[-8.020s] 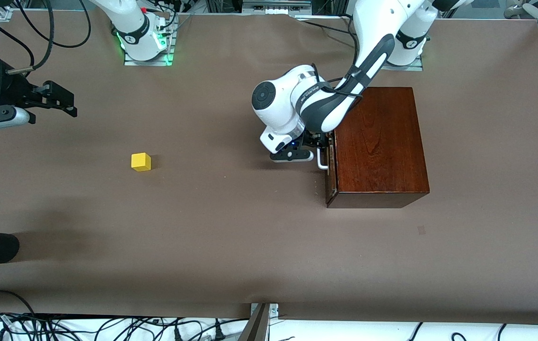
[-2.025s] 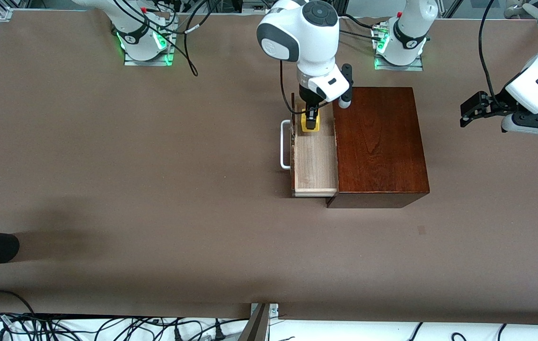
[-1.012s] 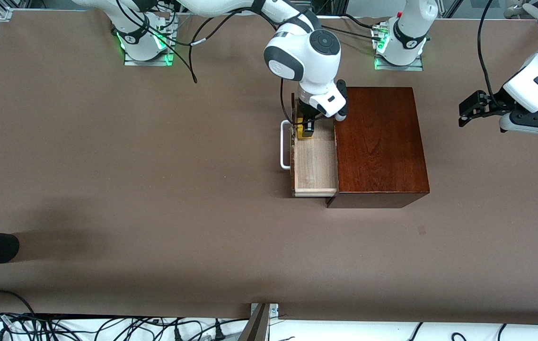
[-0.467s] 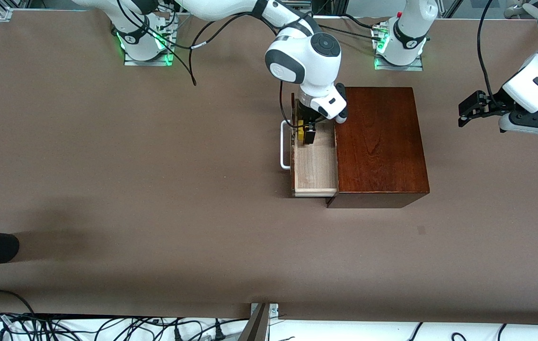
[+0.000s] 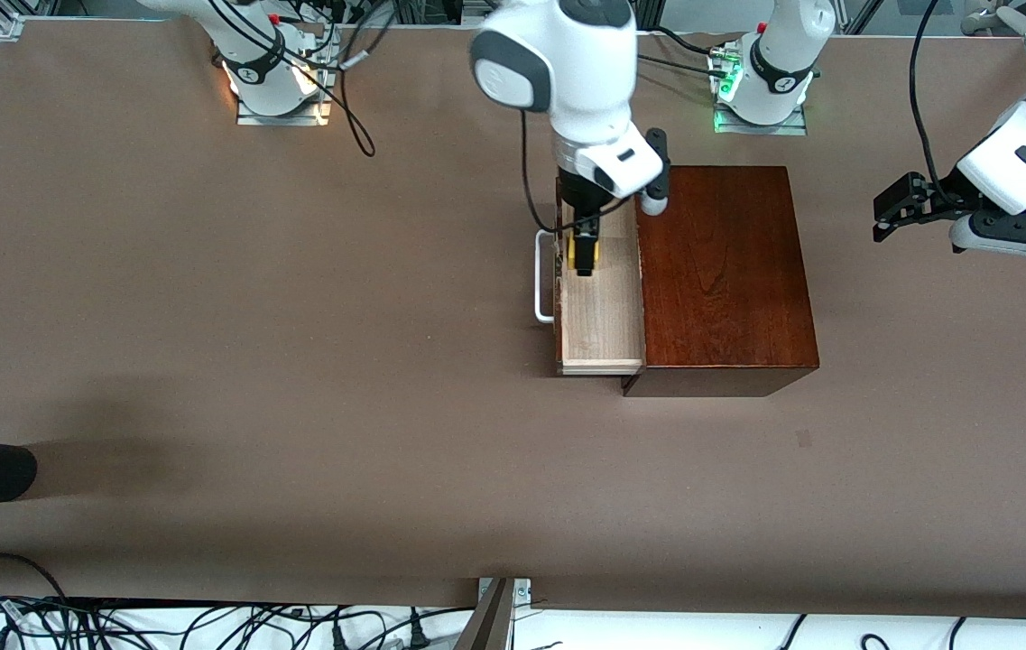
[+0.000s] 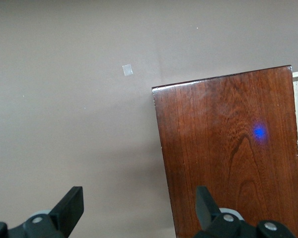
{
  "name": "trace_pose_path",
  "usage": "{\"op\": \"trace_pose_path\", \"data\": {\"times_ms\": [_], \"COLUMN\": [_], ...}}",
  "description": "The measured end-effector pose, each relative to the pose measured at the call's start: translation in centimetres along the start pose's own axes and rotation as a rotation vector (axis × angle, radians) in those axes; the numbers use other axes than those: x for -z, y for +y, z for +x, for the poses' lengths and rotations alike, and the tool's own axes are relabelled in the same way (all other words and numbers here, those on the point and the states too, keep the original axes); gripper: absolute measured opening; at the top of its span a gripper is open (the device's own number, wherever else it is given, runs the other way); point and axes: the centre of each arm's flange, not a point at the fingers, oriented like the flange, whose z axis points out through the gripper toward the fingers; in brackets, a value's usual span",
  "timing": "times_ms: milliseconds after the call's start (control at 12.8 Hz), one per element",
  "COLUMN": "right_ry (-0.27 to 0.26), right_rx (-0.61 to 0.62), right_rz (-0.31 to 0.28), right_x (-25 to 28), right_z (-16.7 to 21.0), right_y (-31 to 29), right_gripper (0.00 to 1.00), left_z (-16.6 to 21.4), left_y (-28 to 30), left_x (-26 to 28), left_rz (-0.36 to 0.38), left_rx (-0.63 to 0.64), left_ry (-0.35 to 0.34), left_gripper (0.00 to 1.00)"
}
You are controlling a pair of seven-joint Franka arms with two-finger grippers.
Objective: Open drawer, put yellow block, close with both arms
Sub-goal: 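Open the right gripper and withdraw it from the drawer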
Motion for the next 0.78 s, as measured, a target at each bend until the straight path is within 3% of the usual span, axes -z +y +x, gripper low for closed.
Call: {"op": "trace_pose_path", "data": {"times_ms": [234,467,779], "right_ry": [0.039,0.089,0.051], "right_rx": [-0.185,-0.361,-0.564], "right_rz": [-0.039,0.008,0.107], "right_x": [5.2,7.0,10.1], "right_z": [-7.8,-15.9,-26.0], "right_y": [10.5,18.2,23.1], "right_gripper": [1.0,1.0,1.0], "left_z": [0.0,0.2,-0.8], "left_y": [0.1,2.2,11.6], "left_x": [0.0,0.5,1.6], "left_rz": [0.0,0.001,0.001], "left_rx": [-0.002,-0.043,-0.211], "left_ry": [0.001,0.008,-0.022], "left_gripper": [1.0,1.0,1.0]}}
